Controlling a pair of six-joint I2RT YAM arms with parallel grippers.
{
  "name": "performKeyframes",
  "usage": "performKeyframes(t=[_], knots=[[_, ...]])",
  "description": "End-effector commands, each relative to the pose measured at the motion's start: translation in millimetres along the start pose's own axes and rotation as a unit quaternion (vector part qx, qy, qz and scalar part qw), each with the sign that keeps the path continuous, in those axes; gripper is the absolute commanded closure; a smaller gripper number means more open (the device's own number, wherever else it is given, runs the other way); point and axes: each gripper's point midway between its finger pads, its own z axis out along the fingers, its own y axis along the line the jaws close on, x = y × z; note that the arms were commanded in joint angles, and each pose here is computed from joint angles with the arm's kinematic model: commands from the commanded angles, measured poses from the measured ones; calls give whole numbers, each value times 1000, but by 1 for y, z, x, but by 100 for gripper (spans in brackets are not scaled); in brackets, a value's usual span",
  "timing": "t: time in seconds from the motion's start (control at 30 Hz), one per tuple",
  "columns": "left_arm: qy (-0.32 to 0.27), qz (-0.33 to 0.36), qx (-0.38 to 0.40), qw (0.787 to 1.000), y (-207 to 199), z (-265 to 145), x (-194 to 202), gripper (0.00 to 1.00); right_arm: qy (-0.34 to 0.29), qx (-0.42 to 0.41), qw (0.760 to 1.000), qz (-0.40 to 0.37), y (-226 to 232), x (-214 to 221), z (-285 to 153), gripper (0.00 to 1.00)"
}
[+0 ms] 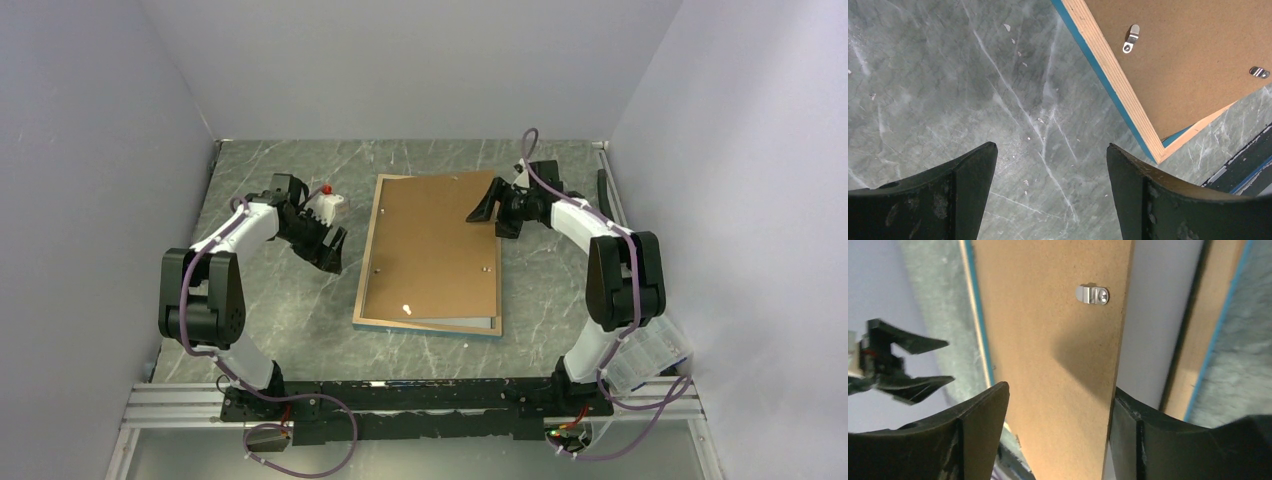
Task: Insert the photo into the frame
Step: Turn over the photo frame item on the photo frame.
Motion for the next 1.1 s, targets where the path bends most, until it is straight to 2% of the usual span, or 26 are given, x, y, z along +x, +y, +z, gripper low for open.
performKeyframes(t=[0.0,0.13,0.27,0.3,0.33,0.73,0.83,0.93,1.0,1.07], knots=[[-11,11,-3,1000,0,-1,-4,15,-22,94,994,-59,2,-14,-14,25],[-11,9,-1,1000,-1,0,-5,15,-26,161,983,-87,3,-14,-15,22],[-11,11,-5,1000,0,-2,-5,15,-20,192,976,-97,1,-12,-13,17],[-11,12,-6,1000,1,-2,-4,15,-18,203,974,-100,-2,-11,-13,5],[-10,12,-6,1000,1,-2,-4,14,-16,213,972,-101,-5,-9,-12,1],[-12,4,-15,1000,2,-8,-10,9,-66,277,951,-121,-8,-30,-36,0],[-14,1,-32,999,6,-16,-17,5,-110,270,947,-137,17,-45,-51,0],[-16,-9,-78,997,20,-31,-30,5,-188,228,947,-129,50,-70,-69,0],[-17,-25,-114,993,32,-40,-39,5,-206,214,949,-104,49,-74,-76,0],[-16,-39,-144,989,44,-43,-46,6,-179,141,969,-91,58,-63,-66,2]])
